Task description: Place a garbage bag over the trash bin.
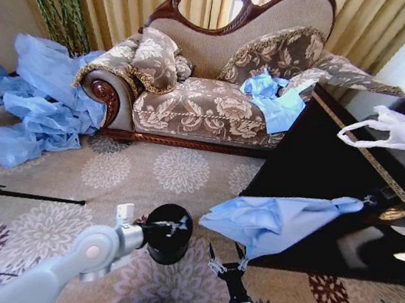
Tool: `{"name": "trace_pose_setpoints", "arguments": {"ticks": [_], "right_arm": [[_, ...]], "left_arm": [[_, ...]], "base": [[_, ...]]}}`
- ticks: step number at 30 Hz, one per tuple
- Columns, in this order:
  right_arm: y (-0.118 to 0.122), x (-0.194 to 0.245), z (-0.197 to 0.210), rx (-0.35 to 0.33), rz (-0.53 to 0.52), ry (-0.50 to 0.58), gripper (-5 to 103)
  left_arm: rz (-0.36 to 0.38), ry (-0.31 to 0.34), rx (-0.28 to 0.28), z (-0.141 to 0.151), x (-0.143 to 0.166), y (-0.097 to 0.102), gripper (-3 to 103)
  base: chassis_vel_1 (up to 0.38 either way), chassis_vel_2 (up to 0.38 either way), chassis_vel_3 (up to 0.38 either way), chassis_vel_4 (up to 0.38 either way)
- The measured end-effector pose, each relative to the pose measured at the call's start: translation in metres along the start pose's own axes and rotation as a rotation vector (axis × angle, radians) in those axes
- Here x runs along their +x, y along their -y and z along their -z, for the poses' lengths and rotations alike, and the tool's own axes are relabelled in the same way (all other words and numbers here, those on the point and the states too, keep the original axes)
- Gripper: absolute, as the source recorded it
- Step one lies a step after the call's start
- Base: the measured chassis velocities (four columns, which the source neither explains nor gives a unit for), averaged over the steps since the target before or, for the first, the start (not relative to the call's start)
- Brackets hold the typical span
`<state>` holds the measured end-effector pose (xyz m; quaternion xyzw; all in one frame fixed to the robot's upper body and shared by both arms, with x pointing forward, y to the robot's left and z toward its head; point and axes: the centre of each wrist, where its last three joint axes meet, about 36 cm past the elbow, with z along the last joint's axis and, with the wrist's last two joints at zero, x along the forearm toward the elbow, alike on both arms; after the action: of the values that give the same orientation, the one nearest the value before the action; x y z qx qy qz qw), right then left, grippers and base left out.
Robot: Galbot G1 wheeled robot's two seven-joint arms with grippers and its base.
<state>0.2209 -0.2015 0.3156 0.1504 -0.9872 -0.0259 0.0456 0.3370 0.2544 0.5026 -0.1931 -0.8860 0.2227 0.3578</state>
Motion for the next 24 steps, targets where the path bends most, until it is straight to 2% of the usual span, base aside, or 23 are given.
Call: {"name": "trace_pose_setpoints", "arguments": {"ticks": [3,6,7,9,10,12,15,16,18,19,20,21,22,23,24], "right_arm": [[0.002,0.002,-0.002,-0.001,0.004,-0.005,100],[0.004,0.003,-0.004,-0.002,0.007,-0.008,100],[0.005,0.004,-0.005,-0.001,0.008,-0.01,100],[0.005,0.002,-0.005,-0.001,0.013,-0.007,100],[0.005,0.002,-0.005,-0.001,0.013,-0.007,100],[0.003,0.001,-0.004,-0.003,0.02,-0.005,100],[0.002,0.0,-0.004,-0.004,0.028,-0.004,100],[0.002,0.0,-0.004,-0.004,0.028,-0.004,100],[0.002,0.001,-0.005,-0.001,0.029,-0.009,100],[0.002,0.001,-0.005,-0.001,0.029,-0.009,100],[0.002,0.002,-0.006,0.001,0.029,-0.014,100],[0.002,0.002,-0.007,0.003,0.029,-0.017,100],[0.002,0.003,-0.008,0.004,0.028,-0.02,100],[0.002,0.003,-0.008,0.004,0.028,-0.02,100],[0.002,0.002,-0.01,0.006,0.03,-0.023,100]], "left_arm": [[0.03,0.011,-0.007,0.005,0.007,-0.006,0],[0.011,0.026,0.007,0.007,0.013,-0.006,0],[-0.023,0.043,0.024,0.007,0.014,-0.005,0],[-0.139,0.063,0.07,0.003,0.011,-0.001,0],[-0.139,0.063,0.07,0.003,0.011,-0.001,0],[-0.218,0.062,0.096,0.0,0.006,0.005,-3],[-0.296,0.054,0.114,-0.003,0.001,0.012,12],[-0.296,0.054,0.114,-0.003,0.001,0.012,12],[-0.387,0.029,0.155,-0.001,-0.008,0.012,23],[-0.387,0.029,0.155,-0.001,-0.008,0.012,23],[-0.43,0.013,0.178,-0.001,-0.017,0.01,23],[-0.477,-0.017,0.206,-0.004,-0.033,0.007,28],[-0.487,-0.034,0.215,-0.007,-0.046,0.005,33],[-0.487,-0.034,0.215,-0.007,-0.046,0.005,33],[-0.476,-0.058,0.219,-0.012,-0.069,0.006,39]], "base": [[0.0,0.0,0.0,0.0],[0.0,0.0,0.0,0.0],[0.0,0.0,0.0,0.0],[0.0,0.0,0.0,0.0],[0.0,0.0,0.0,0.0],[0.0,0.0,0.0,0.0],[0.0,0.0,0.0,0.0],[0.0,0.0,0.0,0.0],[0.0,0.0,0.0,0.0],[0.0,0.0,0.0,0.0],[0.0,0.0,0.0,0.0],[0.0,0.0,0.0,0.0],[0.0,0.0,0.0,0.0],[0.0,0.0,0.0,0.0],[0.0,0.0,0.0,0.0]]}}
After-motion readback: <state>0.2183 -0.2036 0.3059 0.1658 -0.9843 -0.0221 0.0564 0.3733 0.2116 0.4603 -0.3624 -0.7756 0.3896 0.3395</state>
